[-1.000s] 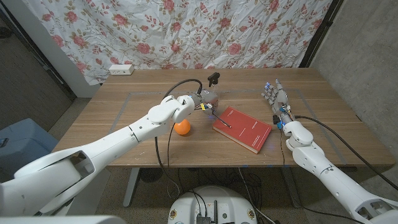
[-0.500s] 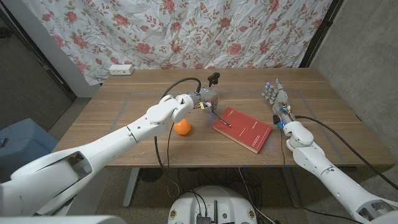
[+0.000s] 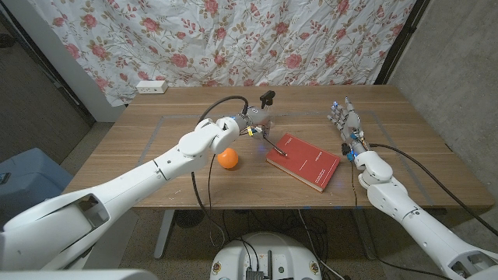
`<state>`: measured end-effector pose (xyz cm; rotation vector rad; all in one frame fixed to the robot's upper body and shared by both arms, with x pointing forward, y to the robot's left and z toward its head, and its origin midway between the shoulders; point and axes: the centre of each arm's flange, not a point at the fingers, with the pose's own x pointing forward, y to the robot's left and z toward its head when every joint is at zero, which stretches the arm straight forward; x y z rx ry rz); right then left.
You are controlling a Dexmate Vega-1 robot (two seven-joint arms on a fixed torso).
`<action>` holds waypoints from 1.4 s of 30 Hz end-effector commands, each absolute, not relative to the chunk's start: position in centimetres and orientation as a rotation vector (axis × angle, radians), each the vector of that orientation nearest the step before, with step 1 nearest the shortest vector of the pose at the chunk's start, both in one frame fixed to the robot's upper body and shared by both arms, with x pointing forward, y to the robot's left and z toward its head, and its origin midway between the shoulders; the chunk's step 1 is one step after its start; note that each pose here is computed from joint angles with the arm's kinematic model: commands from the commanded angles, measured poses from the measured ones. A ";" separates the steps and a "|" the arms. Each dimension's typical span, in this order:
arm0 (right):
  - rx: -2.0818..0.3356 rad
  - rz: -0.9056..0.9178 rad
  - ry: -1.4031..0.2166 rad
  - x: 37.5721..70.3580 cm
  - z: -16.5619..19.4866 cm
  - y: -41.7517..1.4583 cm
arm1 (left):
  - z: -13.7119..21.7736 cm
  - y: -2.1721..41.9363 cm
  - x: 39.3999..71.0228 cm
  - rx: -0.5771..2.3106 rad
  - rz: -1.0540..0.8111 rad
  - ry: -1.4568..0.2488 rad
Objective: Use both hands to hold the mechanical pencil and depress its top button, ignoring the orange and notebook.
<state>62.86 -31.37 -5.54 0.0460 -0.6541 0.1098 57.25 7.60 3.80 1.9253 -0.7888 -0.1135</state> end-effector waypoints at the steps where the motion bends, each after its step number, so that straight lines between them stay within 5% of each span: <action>1: 0.012 0.117 -0.653 62.4 -5.2 -31.0 | 4.1 8.9 56.2 1.881 -0.082 -0.763; 42: -0.257 0.129 -0.709 58.4 -4.1 -29.2 | 3.5 11.0 55.2 1.511 0.041 -0.643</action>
